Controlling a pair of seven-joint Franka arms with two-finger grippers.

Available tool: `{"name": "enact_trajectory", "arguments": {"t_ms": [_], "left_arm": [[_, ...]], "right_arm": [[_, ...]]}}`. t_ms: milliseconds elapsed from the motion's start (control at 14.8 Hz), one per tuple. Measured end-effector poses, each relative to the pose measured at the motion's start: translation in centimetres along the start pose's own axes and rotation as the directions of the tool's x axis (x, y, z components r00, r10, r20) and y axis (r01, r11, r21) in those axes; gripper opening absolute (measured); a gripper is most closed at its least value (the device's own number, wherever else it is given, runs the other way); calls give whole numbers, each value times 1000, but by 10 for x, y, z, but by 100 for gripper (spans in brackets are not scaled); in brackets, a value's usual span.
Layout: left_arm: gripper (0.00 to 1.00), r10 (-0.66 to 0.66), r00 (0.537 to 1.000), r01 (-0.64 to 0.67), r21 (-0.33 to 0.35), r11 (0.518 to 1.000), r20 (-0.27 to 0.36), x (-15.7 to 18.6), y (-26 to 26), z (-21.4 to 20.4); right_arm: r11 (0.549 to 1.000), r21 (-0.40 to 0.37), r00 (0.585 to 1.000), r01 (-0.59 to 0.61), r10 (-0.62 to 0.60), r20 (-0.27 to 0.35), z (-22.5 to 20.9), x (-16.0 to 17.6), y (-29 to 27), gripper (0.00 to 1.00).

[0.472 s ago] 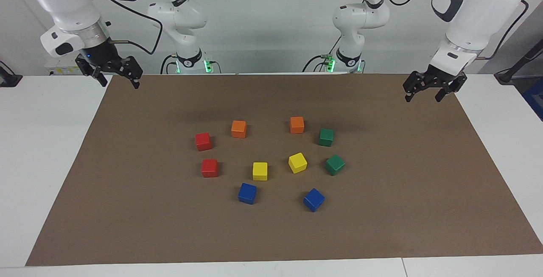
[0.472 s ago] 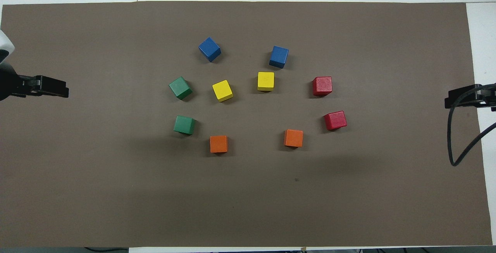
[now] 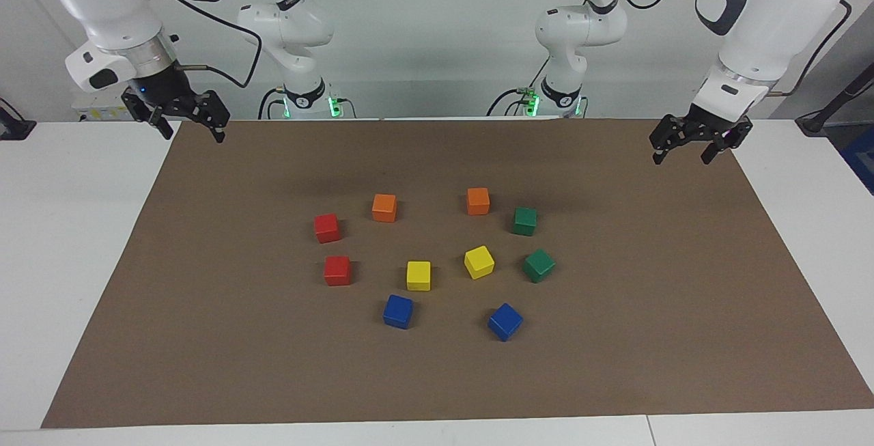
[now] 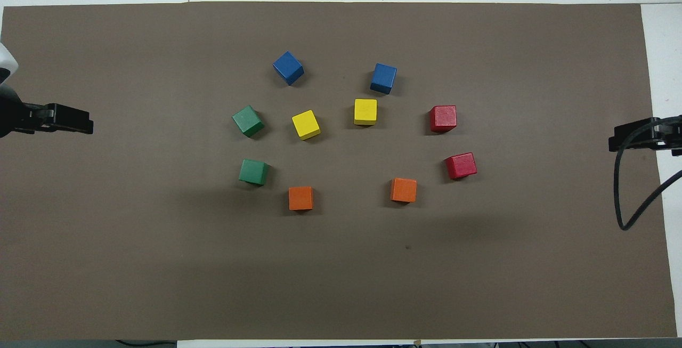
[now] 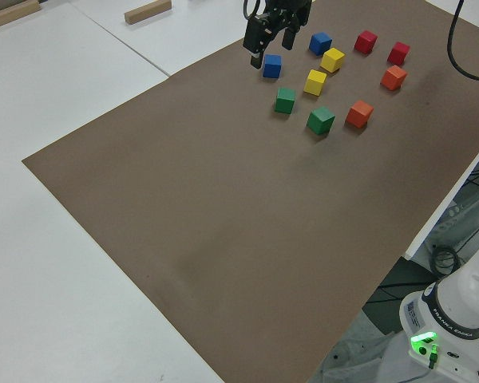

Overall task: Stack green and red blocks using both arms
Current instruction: 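Reach the left gripper to the nearer green block while the right reaches red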

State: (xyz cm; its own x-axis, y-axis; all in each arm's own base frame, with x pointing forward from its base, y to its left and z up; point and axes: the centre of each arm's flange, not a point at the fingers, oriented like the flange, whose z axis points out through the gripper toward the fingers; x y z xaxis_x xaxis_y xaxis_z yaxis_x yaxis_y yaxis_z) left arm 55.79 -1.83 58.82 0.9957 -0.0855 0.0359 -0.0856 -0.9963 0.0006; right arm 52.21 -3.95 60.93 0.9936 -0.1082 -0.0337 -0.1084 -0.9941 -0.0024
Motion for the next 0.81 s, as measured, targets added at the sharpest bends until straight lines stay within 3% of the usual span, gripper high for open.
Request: {"name": "enact_trajectory", "arguments": {"t_ms": [404,809], "left_arm": [[100,1,1000,-1,0,1000,-3,1,1,0],[100,8,1000,-8,-1,1000,10,0,5,7]], "right_arm": [[998,12,998,61,-61,4,6,0,-53,100],[993,9,993,115,-115,5,49,15,-87,100]]}}
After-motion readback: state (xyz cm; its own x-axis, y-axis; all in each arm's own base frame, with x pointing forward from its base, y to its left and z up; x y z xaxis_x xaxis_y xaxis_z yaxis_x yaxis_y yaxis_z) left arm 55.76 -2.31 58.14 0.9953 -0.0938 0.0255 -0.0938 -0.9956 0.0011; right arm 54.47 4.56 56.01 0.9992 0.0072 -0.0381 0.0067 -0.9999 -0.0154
